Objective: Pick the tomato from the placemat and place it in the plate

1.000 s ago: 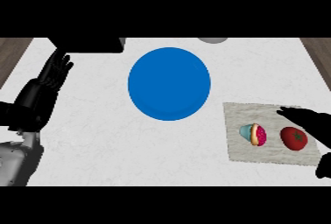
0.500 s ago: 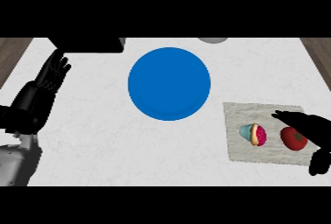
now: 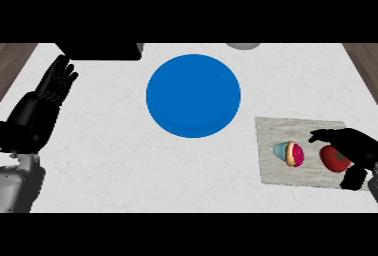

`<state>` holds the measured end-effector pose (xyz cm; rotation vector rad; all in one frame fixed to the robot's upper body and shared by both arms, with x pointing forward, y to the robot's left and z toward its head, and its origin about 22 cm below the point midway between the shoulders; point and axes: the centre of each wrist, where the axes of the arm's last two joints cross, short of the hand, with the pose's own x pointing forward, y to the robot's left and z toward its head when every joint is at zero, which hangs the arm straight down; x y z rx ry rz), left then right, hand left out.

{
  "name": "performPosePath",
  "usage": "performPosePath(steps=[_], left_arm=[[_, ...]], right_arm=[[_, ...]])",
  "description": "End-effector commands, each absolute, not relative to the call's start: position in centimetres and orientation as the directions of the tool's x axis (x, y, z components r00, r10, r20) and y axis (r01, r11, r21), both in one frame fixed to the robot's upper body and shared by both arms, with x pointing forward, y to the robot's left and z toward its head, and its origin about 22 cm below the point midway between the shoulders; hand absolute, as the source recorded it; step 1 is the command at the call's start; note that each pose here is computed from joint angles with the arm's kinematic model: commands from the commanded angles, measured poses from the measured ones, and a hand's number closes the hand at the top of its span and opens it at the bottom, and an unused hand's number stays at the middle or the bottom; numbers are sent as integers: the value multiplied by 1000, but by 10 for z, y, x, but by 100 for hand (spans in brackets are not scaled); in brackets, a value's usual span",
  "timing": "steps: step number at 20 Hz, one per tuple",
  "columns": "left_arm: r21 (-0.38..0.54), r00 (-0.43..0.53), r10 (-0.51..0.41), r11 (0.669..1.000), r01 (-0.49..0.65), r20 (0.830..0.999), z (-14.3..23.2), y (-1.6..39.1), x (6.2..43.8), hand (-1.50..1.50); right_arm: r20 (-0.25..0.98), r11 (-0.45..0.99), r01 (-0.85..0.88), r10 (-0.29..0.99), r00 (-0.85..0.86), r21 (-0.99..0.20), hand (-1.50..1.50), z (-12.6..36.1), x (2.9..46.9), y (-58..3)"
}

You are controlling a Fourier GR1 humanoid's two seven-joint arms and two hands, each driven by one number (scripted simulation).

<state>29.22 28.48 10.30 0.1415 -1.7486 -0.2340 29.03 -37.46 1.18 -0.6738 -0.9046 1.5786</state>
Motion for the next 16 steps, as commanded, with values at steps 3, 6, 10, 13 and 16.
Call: performPosePath(steps=[3,6,10,13,16], left_arm=[[222,-182,-211,974,47,960,102,289,299,0],[235,-187,-225,972,32,956,101,290,306,0],[230,-176,-215,971,69,961,101,283,296,0],[240,-235,-216,968,76,948,111,255,303,0],[231,-194,-212,969,81,958,107,274,312,0]], right_arm=[[62,-32,-340,963,-262,-940,150,-3,297,-354],[50,-22,-240,956,-290,-971,150,22,306,-369],[38,17,-167,991,-127,-986,150,31,327,-408],[65,71,-147,997,45,-987,150,47,352,-417],[71,71,-53,997,0,-996,150,75,368,-430]])
